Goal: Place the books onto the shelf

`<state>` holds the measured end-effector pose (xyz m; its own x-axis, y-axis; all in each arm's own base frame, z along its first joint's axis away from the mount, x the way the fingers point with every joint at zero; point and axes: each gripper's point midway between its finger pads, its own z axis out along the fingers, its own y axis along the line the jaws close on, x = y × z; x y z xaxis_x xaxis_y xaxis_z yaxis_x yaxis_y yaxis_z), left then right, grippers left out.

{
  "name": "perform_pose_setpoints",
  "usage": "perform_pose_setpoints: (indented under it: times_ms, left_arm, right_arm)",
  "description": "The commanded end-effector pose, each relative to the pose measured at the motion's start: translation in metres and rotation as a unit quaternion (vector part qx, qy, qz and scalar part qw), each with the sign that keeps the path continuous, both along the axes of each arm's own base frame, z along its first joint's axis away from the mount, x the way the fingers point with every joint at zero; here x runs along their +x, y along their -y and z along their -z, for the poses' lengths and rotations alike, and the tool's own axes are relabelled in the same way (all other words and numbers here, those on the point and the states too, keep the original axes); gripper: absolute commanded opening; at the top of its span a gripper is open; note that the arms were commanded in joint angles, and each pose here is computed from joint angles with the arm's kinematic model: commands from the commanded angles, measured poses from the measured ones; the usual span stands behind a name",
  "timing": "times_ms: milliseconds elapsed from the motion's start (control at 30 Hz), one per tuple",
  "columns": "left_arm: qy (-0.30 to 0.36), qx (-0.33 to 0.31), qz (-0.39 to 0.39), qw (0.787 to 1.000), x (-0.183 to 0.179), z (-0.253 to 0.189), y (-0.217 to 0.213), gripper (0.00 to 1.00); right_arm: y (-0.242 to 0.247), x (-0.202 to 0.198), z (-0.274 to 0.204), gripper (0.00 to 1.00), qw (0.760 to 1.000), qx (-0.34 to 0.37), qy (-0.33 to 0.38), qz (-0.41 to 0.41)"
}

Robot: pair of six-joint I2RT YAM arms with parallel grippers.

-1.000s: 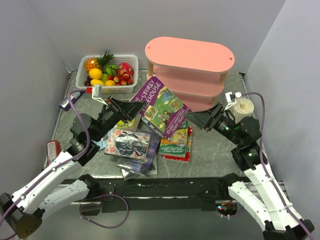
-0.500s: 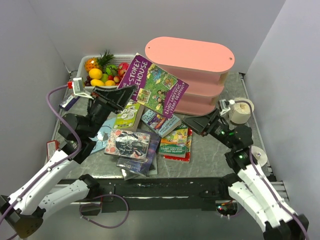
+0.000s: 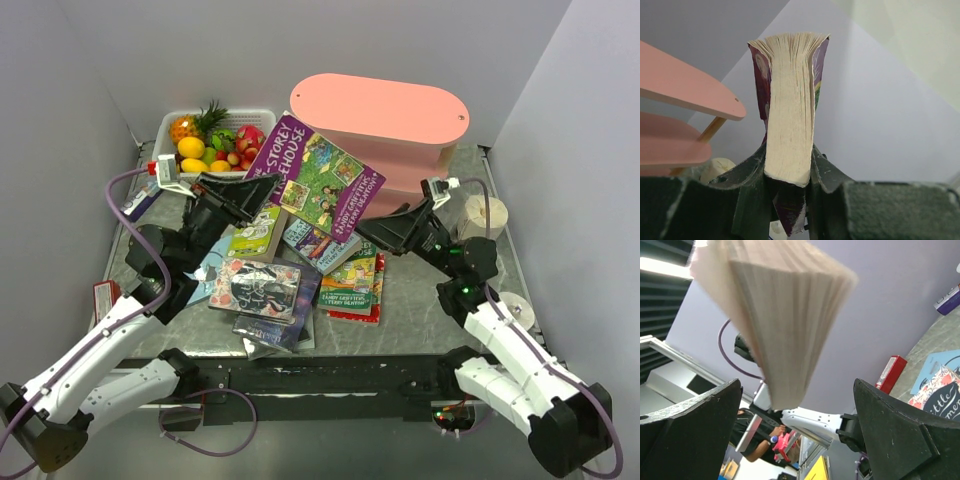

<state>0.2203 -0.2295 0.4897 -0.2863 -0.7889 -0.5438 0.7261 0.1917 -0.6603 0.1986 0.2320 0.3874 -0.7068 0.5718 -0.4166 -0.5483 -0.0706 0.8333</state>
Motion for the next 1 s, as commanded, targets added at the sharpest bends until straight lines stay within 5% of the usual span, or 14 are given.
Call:
perform_pose_setpoints:
  times_ms: [0, 200, 300, 333, 433, 467, 500, 567, 733, 967]
  left_arm:
    - [0.052, -0.058, 0.021, 0.997, -0.022, -0.034, -0.012, 0.01]
    - [0.038, -0.055, 0.043, 0.997, -0.02, -0.023, -0.002, 0.01]
    - [0.021, -0.038, 0.041, 0.998, -0.013, -0.011, 0.003, 0.02]
    - [0.017, -0.029, 0.034, 0.999, -0.01, -0.006, 0.004, 0.04]
    - [-0.013, 0.004, 0.007, 1.0, 0.003, 0.01, 0.005, 0.28]
    - [-0.02, 0.011, -0.007, 1.0, 0.007, 0.012, 0.003, 0.51]
    - [-0.04, 0.031, -0.019, 0.999, 0.013, 0.024, 0.003, 0.63]
    - [-0.07, 0.045, -0.072, 0.994, 0.027, 0.033, -0.01, 0.99]
    - [-0.191, 0.101, -0.204, 0.955, 0.052, 0.081, -0.054, 0.96]
    - [-0.197, 0.086, -0.247, 0.945, 0.045, 0.092, -0.08, 0.96]
  right_arm:
    - [-0.006, -0.005, -0.024, 0.99, 0.999, 0.005, 0.048, -0.018]
    - [-0.022, 0.013, -0.027, 0.96, 0.998, -0.008, 0.05, -0.034]
    - [-0.03, 0.013, -0.038, 0.65, 0.996, -0.013, 0.062, -0.063]
    - [-0.031, 0.012, -0.041, 0.47, 0.995, -0.017, 0.065, -0.072]
    - [-0.035, 0.013, -0.041, 0.19, 0.993, -0.058, 0.062, -0.082]
    - [-0.035, 0.015, -0.044, 0.13, 0.993, -0.078, 0.044, -0.081]
    - [-0.034, 0.016, -0.042, 0.0, 0.992, -0.094, 0.038, -0.081]
    - [-0.025, 0.022, -0.057, 0.0, 0.99, -0.117, 0.062, -0.054]
    - [0.017, 0.05, -0.079, 0.0, 0.986, -0.152, 0.032, 0.057]
    - [0.053, 0.101, -0.108, 0.0, 0.974, -0.163, -0.028, 0.152]
